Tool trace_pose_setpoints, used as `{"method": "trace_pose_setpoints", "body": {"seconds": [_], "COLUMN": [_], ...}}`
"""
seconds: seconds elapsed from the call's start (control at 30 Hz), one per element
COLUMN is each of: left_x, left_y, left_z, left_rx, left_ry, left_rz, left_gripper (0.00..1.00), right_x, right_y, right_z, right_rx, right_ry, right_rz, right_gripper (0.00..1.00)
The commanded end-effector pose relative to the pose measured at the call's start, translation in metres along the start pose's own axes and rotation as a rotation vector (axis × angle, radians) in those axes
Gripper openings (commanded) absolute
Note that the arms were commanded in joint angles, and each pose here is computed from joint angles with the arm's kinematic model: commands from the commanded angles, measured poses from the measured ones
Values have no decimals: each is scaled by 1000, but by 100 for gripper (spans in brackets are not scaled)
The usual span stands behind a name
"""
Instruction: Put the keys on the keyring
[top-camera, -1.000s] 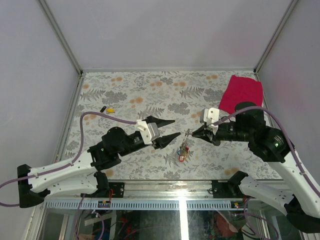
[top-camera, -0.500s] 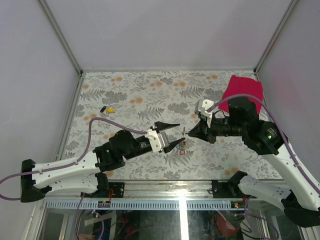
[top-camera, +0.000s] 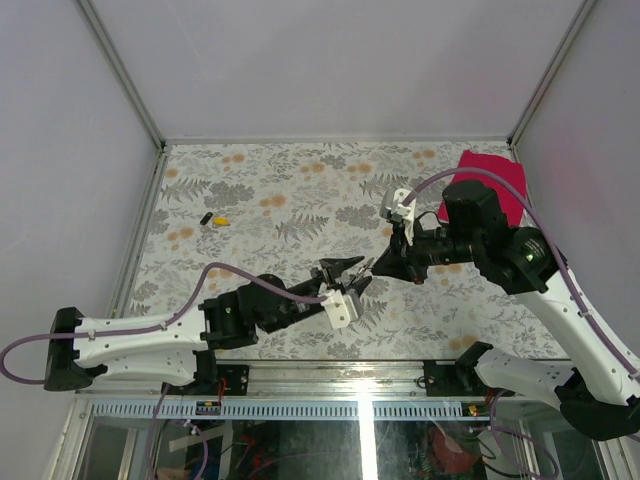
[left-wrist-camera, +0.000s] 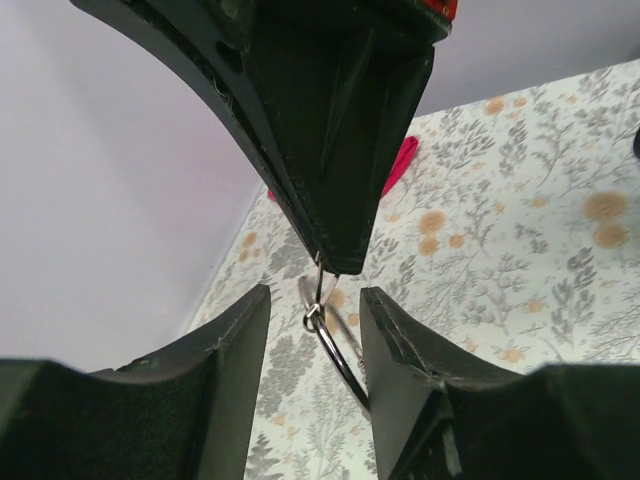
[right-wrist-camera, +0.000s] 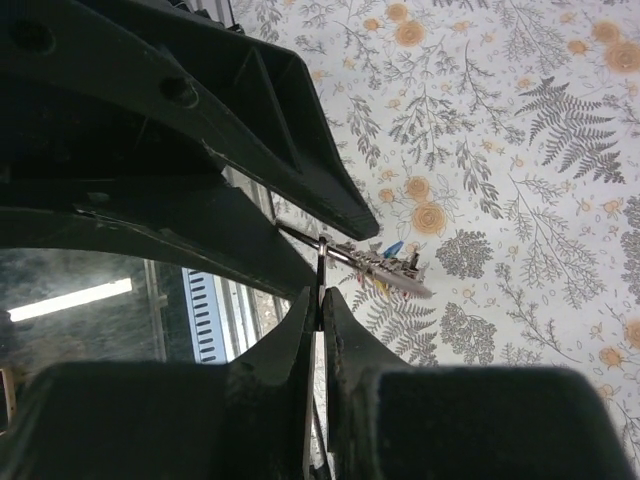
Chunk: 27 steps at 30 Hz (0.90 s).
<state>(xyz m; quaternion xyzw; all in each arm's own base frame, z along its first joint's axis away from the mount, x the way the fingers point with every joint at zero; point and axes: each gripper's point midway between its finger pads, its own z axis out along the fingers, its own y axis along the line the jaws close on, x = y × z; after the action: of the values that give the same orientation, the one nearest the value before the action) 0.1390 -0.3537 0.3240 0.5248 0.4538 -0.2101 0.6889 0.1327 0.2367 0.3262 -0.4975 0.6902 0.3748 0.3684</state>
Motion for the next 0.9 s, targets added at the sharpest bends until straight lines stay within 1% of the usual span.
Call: {"method": "trace_pose_setpoints", "body": {"seconds": [0.0,0.2,0.43,0.47,0.5,0.63,0.67,0.73,0.87], "left_x": [-14,-8,-20,-21,-23,-22,-22,-21,-21], "left_y": [22,21,27,28,30,33,34,34,36], "left_z": [1,2,1,0,0,-3,-4,-4,-5], "left_rx": [-92,-106,-150,-158,-168,-190,-194,-197,-207], "left_ry": [1,38,0,-8,-16,-19,-18,-16,-12], "left_rz": [92,141,123,117,109,108,106,103,102], "left_gripper": [40,28,5,2,0,0,0,0,0], "right_x": [-22,-23,-22,-23,-24,-29,-31,-35,-38], "right_y": [17,20,19,18,18,12,11,10,4], "right_z": [-7,-8,-7,-8,-9,-12,-14,-18,-25], "right_rx": [-71,-84,-75,-69,-60,-1,15,42,110], "right_ry": [-66,-70,-81,-87,-98,-166,-192,-243,-309], "right_rz": [-17,-16,-15,-15,-21,-49,-58,-85,-85], "right_gripper": [0,0,0,2,7,31,36,40,43]}}
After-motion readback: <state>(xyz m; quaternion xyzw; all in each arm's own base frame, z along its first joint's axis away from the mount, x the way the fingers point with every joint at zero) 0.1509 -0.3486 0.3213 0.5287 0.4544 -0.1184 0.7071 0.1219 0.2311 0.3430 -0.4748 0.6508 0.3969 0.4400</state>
